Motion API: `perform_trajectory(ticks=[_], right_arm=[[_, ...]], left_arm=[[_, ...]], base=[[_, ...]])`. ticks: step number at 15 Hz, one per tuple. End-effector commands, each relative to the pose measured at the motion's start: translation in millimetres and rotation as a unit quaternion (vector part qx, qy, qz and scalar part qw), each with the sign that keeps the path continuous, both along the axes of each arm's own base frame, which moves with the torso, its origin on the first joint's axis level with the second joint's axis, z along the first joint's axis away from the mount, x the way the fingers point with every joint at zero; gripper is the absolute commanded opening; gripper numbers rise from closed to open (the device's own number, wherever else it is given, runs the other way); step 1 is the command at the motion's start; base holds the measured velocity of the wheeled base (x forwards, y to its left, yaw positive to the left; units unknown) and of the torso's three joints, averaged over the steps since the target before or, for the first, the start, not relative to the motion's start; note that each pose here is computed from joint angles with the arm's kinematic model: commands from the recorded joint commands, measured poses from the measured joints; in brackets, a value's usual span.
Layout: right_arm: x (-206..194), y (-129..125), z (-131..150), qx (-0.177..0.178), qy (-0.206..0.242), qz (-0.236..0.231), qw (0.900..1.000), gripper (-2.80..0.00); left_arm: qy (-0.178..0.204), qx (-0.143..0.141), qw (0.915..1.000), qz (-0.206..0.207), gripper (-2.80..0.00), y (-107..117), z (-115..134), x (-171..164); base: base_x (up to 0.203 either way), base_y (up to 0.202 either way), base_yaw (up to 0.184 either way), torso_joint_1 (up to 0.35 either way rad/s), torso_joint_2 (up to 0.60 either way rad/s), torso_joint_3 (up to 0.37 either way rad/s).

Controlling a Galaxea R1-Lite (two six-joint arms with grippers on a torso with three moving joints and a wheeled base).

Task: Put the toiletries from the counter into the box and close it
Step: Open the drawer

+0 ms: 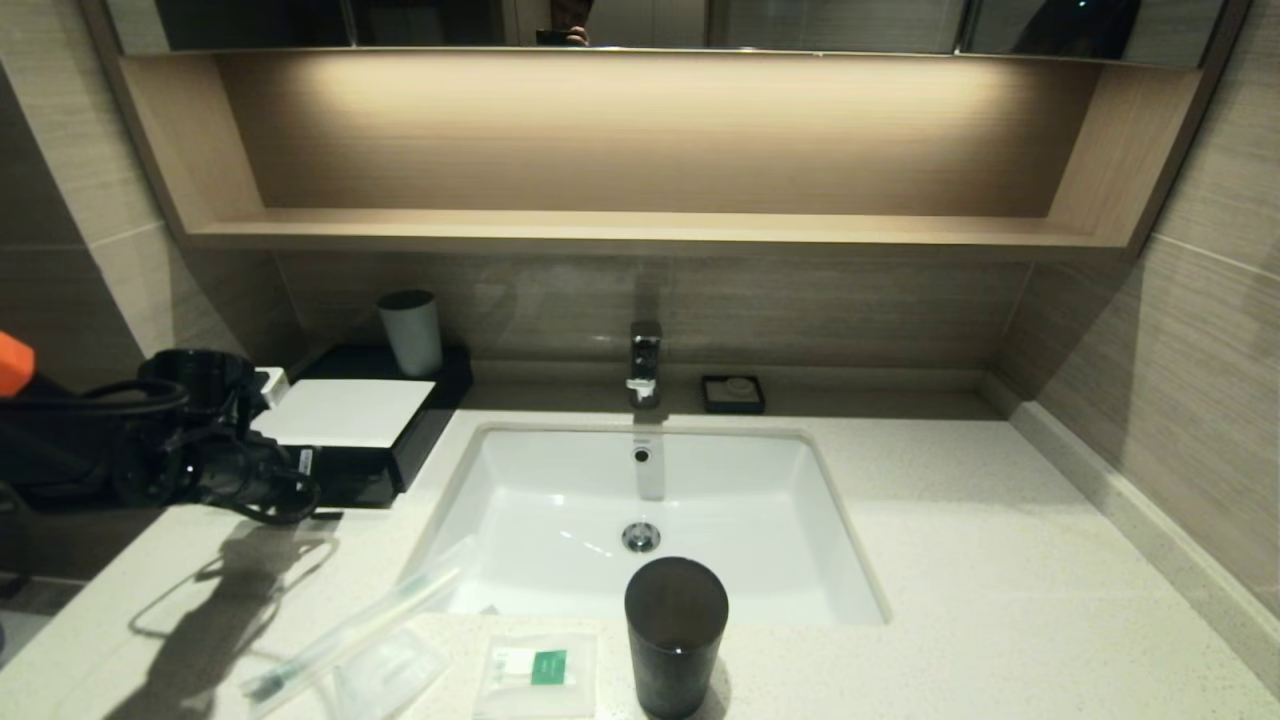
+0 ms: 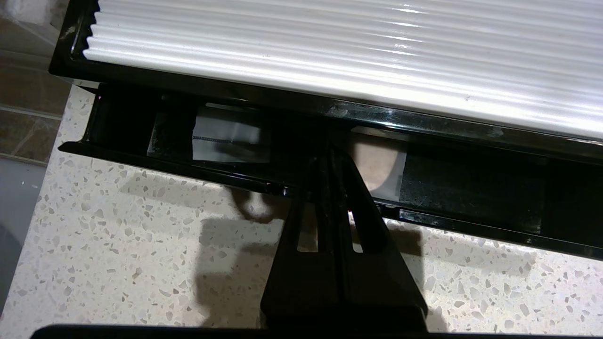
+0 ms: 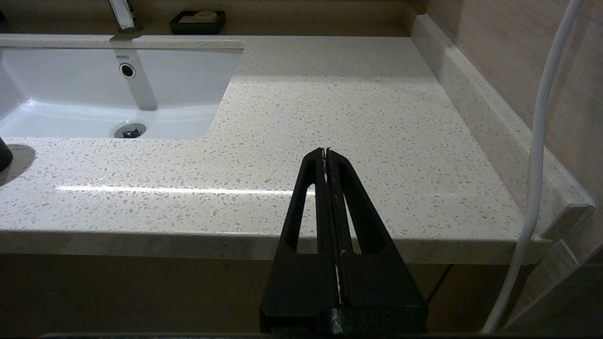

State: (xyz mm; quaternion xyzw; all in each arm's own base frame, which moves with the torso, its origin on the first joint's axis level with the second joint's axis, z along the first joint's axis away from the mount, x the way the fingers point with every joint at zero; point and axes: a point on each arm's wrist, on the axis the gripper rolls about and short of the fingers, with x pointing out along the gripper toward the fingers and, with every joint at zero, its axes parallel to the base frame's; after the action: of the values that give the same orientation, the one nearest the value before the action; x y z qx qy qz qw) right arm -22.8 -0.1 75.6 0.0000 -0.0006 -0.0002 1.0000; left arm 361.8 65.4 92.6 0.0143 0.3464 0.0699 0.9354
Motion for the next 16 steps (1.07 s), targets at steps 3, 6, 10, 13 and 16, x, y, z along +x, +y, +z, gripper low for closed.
perform_trajectory(ticks=[3, 6, 10, 13, 16], right_arm=[[0.1, 0.0, -0.4, 0.0, 0.001, 0.0, 1.0, -2.8], [0.1, 0.0, -0.4, 0.0, 0.001, 0.0, 1.0, -2.8], [0.1, 0.0, -0.4, 0.0, 0.001, 0.0, 1.0, -2.8], [0.1, 0.0, -0.4, 0.0, 0.001, 0.0, 1.0, -2.8], [0.0, 0.0, 0.0, 0.0, 0.0, 0.0, 1.0, -2.8]], left_arm=[[0.001, 0.0, 1.0, 0.0, -2.8, -0.1, -0.6, 0.4], [0.003, -0.001, 1.0, -0.001, -2.8, -1.1, -0.4, 1.2], [0.02, -0.003, 0.9998, -0.002, -2.8, -1.5, -0.1, 2.1], [0.035, -0.007, 0.9994, -0.002, -2.8, -1.7, 2.1, 1.4], [0.056, -0.01, 0.9984, -0.002, -2.8, -1.6, 2.8, -0.1]], base=[[0.0, 0.0, 0.0, 0.0, 0.0, 0.0], [0.0, 0.0, 0.0, 0.0, 0.0, 0.0], [0.0, 0.0, 0.0, 0.0, 0.0, 0.0], [0.0, 0.0, 0.0, 0.0, 0.0, 0.0], [0.0, 0.0, 0.0, 0.0, 0.0, 0.0]])
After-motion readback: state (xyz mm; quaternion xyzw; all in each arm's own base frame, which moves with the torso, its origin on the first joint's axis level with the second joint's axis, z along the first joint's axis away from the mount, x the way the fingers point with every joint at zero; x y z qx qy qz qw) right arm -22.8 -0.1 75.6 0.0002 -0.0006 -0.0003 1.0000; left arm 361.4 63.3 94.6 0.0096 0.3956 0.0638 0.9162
